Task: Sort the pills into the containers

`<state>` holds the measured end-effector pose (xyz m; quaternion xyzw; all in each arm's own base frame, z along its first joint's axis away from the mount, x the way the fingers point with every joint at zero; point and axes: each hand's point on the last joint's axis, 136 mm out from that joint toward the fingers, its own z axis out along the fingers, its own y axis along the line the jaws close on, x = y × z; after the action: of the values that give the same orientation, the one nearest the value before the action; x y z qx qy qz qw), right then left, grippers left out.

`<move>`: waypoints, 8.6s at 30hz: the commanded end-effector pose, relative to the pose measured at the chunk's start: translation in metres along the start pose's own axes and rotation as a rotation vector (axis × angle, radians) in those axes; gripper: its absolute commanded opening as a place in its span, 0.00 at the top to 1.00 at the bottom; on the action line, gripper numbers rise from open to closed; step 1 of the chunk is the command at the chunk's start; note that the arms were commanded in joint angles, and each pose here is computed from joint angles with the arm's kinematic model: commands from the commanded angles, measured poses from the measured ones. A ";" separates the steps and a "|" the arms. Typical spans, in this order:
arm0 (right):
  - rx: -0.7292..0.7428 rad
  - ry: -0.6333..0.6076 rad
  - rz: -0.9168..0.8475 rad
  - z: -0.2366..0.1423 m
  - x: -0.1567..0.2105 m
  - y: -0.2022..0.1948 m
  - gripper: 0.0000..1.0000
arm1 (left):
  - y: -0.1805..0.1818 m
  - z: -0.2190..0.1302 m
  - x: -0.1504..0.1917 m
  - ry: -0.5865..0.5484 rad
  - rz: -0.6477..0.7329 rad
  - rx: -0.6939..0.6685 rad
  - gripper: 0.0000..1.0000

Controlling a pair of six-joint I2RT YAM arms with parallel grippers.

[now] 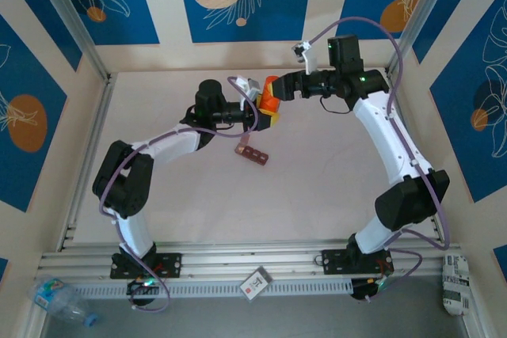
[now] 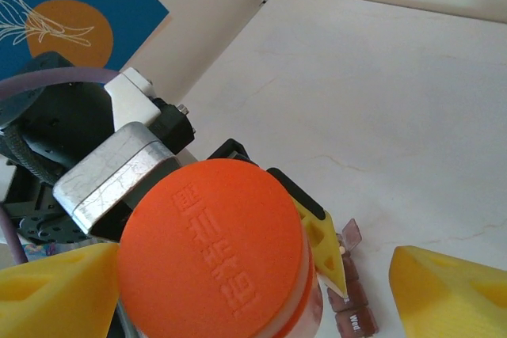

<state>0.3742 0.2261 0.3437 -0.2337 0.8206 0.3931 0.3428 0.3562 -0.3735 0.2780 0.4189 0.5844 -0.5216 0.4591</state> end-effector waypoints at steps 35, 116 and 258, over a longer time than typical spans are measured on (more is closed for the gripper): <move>-0.038 0.029 -0.014 0.009 0.001 0.012 0.41 | -0.003 0.003 -0.013 -0.023 0.010 0.056 1.00; -0.034 0.007 -0.062 -0.006 -0.001 0.011 0.14 | -0.011 0.000 -0.009 0.007 0.007 0.072 1.00; -0.034 0.002 -0.095 -0.006 -0.016 0.021 0.22 | -0.009 0.000 -0.014 -0.001 -0.010 0.072 1.00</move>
<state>0.3713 0.2323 0.3645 -0.2699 0.8042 0.3906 0.3575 0.3498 -0.3747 0.2786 0.4208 0.5874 -0.5387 0.4333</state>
